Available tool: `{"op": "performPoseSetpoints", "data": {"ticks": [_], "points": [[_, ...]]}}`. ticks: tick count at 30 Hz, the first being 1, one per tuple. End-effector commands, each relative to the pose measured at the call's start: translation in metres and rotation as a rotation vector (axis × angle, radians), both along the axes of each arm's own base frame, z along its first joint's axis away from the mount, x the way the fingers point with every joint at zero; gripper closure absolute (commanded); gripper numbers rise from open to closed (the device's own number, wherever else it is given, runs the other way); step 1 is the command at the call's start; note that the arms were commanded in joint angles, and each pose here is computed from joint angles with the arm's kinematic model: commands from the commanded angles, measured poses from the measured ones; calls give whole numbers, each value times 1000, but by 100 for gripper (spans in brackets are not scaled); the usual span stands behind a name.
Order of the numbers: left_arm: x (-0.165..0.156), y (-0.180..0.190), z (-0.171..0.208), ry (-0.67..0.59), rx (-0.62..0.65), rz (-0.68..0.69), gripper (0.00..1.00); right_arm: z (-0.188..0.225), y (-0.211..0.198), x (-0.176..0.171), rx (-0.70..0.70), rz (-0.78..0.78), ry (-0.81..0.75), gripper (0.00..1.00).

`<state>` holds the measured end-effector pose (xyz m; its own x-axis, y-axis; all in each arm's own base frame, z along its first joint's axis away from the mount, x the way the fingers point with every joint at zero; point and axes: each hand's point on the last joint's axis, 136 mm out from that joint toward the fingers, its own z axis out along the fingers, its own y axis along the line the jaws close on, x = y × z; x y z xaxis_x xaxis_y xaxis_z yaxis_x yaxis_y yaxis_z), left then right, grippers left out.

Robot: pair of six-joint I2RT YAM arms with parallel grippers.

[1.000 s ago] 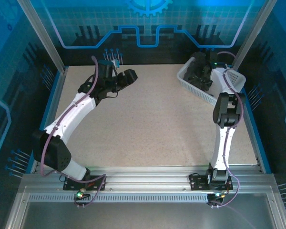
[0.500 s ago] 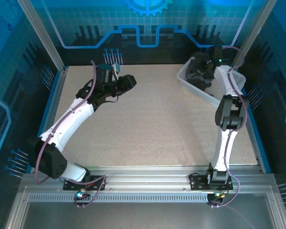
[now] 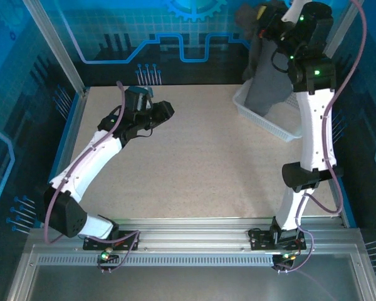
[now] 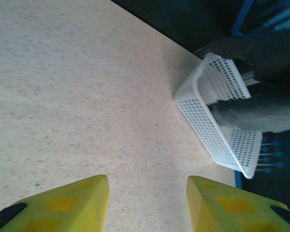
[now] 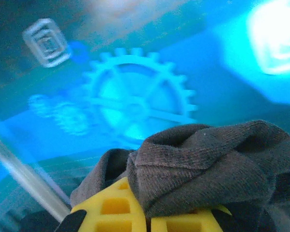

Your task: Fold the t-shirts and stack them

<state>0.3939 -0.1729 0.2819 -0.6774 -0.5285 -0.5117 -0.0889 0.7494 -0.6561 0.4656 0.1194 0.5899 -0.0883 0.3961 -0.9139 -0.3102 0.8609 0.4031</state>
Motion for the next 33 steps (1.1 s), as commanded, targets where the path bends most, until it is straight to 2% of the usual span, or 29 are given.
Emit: {"op": "performPoseSetpoints", "data": {"ticks": [1, 3, 6, 10, 12, 14, 15, 16, 18, 21, 24, 28, 31, 33], "points": [[-18, 38, 33, -67, 113, 127, 52, 24, 56, -30, -37, 160, -102, 100], [-29, 60, 41, -85, 157, 211, 50, 13, 95, -38, -36, 251, -70, 100], [-46, 92, 53, -117, 217, 333, 49, -43, 171, -46, -79, 404, 73, 100], [-71, 126, 64, -143, 292, 445, 47, -157, 279, -78, -184, 584, 317, 100], [-84, 139, 64, -138, 330, 486, 45, -214, 317, -98, -237, 649, 433, 98], [-93, 148, 59, -124, 353, 509, 43, -268, 342, -117, -279, 722, 553, 79], [-97, 150, 52, -104, 359, 506, 42, -290, 349, -124, -297, 757, 605, 67], [-101, 152, 45, -82, 357, 503, 40, -309, 351, -129, -316, 778, 656, 56], [-107, 151, 28, -29, 352, 486, 37, -332, 346, -134, -340, 811, 718, 45], [-120, 151, -3, 85, 338, 480, 35, -347, 322, -134, -351, 792, 760, 36], [-129, 152, -34, 203, 288, 482, 34, -373, 278, -127, -322, 676, 848, 34], [-133, 153, -72, 353, 169, 490, 33, -438, 210, -125, -201, 471, 1073, 38], [-135, 156, -91, 424, 106, 512, 33, -477, 184, -135, -196, 379, 1201, 38], [-135, 157, -100, 455, 82, 520, 33, -496, 183, -142, -201, 364, 1268, 38]]}}
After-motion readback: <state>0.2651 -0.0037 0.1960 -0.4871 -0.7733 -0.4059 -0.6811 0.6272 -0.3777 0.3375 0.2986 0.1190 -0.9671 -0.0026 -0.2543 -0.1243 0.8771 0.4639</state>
